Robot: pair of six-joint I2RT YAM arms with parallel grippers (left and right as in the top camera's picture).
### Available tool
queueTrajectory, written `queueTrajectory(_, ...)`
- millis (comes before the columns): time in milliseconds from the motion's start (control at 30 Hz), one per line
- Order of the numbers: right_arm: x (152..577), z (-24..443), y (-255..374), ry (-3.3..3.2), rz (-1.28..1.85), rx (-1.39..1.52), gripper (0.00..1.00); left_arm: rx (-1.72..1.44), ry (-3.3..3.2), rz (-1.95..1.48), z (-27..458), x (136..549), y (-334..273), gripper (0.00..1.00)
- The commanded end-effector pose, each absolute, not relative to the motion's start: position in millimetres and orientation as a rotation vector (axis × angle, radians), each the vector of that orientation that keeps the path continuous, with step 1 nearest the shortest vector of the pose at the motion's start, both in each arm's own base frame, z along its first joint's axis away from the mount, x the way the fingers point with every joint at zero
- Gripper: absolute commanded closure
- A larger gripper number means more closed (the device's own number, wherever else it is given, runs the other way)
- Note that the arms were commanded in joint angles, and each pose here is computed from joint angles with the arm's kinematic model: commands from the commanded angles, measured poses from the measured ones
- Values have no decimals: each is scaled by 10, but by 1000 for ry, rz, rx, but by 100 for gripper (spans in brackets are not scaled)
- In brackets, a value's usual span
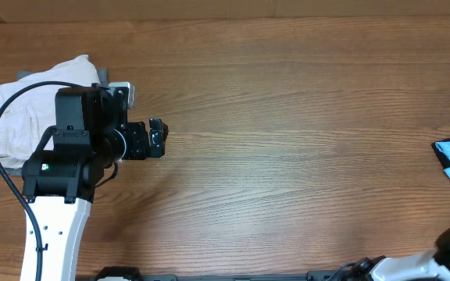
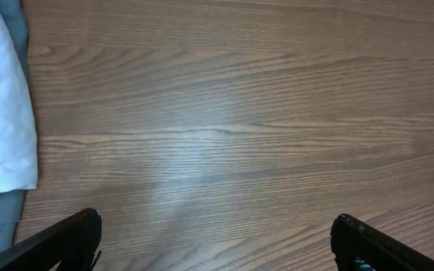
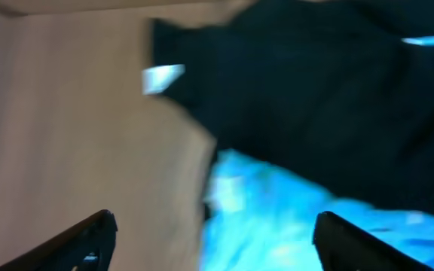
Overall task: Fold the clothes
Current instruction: 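Reach the right gripper off the right edge and pull in the black T-shirt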
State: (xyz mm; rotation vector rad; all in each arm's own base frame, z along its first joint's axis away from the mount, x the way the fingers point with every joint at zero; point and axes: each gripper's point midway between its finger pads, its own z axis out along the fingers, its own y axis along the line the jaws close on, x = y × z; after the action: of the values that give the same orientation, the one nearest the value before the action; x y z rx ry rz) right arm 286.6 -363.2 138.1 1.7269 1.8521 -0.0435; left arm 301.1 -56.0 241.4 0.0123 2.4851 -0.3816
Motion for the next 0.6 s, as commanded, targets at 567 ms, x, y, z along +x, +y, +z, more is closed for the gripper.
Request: queueTrajectory(567,2383,245,-3899,1932,-105,2030,33,-5,2542,-420,2248,3206,-614,0)
